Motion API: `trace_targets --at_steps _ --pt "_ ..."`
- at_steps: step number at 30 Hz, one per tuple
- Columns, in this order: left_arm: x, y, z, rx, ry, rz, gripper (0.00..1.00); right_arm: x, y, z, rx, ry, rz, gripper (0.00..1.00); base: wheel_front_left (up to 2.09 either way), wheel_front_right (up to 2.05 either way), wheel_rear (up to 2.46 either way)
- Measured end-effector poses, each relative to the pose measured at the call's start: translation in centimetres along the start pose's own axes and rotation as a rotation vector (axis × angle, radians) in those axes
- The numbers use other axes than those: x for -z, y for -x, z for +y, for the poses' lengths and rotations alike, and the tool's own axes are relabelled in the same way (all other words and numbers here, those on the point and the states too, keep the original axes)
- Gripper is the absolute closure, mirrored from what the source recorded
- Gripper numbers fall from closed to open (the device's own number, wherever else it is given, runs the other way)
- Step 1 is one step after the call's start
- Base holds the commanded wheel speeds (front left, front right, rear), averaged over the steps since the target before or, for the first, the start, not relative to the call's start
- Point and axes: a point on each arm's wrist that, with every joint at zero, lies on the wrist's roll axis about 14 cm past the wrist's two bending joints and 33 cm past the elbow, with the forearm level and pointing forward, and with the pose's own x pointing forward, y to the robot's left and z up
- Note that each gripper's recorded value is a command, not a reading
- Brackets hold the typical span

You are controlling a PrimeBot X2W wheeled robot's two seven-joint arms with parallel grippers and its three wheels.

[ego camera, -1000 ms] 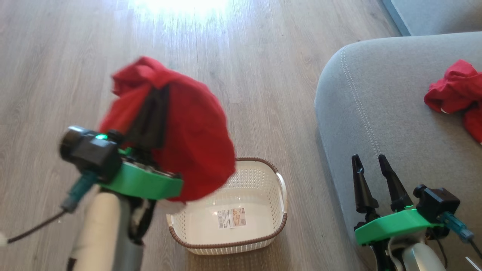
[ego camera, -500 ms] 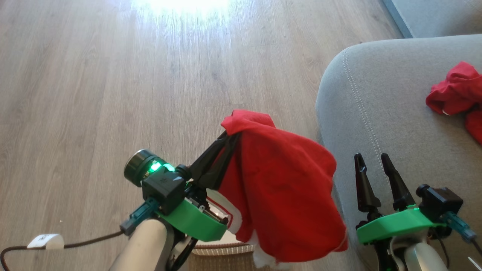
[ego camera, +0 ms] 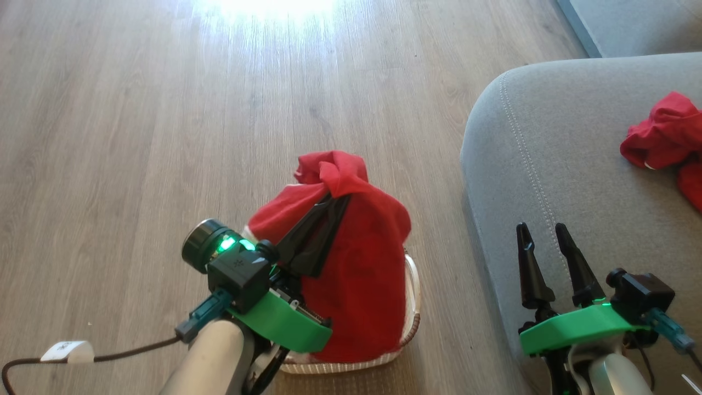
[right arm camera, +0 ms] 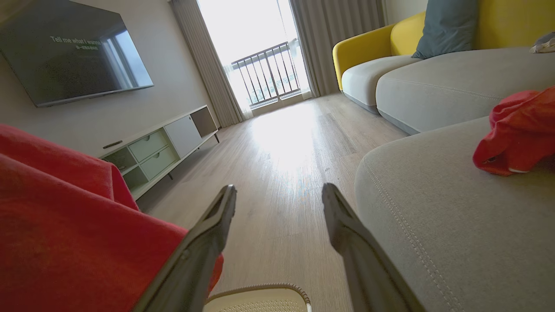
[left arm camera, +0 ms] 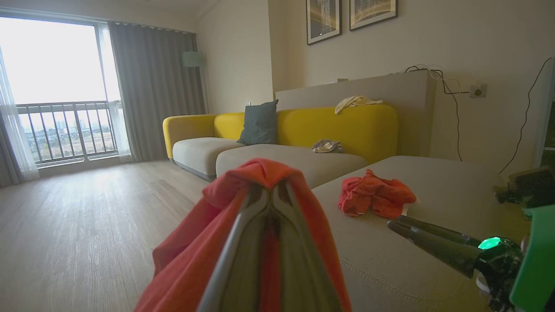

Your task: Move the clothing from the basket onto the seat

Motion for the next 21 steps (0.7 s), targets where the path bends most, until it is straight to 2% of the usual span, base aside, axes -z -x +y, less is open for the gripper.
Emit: trace_targets --at_steps 9,15,21 --pt "0.0 0.0 0.3 -0.007 -0.003 -0.001 1.0 -0.3 0.1 0.1 -0.003 0.003 -0.008 0.0 0.0 0.0 0.0" --pt "0.5 -0.1 0.5 -0.012 0.0 0.012 1.0 0.3 0.2 3.4 -0.106 0.021 0.008 0.0 0.0 0.0 0.0" --pt "0.8 -0.2 0.4 -0.009 0.005 0.022 1.0 0.2 0.8 5.3 -0.228 0.089 0.025 0.0 0.0 0.0 0.0"
